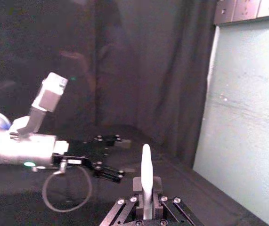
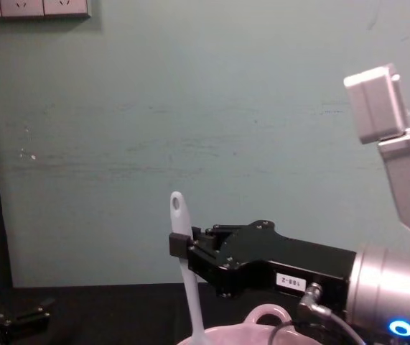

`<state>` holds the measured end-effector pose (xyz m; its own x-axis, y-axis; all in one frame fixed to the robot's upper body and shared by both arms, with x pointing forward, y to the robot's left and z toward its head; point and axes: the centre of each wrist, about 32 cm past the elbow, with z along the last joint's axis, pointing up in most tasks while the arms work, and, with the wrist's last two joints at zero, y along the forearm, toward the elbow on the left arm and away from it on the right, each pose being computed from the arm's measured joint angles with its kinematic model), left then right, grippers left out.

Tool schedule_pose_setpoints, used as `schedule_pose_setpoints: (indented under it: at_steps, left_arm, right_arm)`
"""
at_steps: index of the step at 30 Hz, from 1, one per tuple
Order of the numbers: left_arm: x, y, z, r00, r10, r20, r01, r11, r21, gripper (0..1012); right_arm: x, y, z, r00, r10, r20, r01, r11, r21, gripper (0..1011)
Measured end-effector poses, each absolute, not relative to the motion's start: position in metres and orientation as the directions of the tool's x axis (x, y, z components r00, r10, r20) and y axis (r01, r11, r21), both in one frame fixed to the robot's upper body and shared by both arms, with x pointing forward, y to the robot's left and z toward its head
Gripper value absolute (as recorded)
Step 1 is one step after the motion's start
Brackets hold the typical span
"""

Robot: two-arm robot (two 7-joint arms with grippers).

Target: Use the one hand to pick up the spoon and stir the clear water in the bowl.

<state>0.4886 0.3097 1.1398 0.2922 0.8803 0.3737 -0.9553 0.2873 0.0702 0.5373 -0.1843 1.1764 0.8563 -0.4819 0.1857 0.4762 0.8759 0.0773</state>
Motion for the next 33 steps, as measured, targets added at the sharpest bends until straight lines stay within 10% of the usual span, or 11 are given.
schedule_pose_setpoints:
  at_steps: [18,33]
  left_arm:
    - [0.489,0.310,1.140,0.292,0.880,0.374,-0.955,0.287,0.070,1005]
    - [0.489,0.310,1.140,0.292,0.880,0.374,-0.955,0.287,0.070,1005]
  right_arm:
    - [0.533,-0.222,1.180,0.766,-0.602,0.224,0.602,0.795,0.077,118]
    - [0.509,-0.208,1.179,0.829,-0.531,0.177,0.527,0.847,0.072,118]
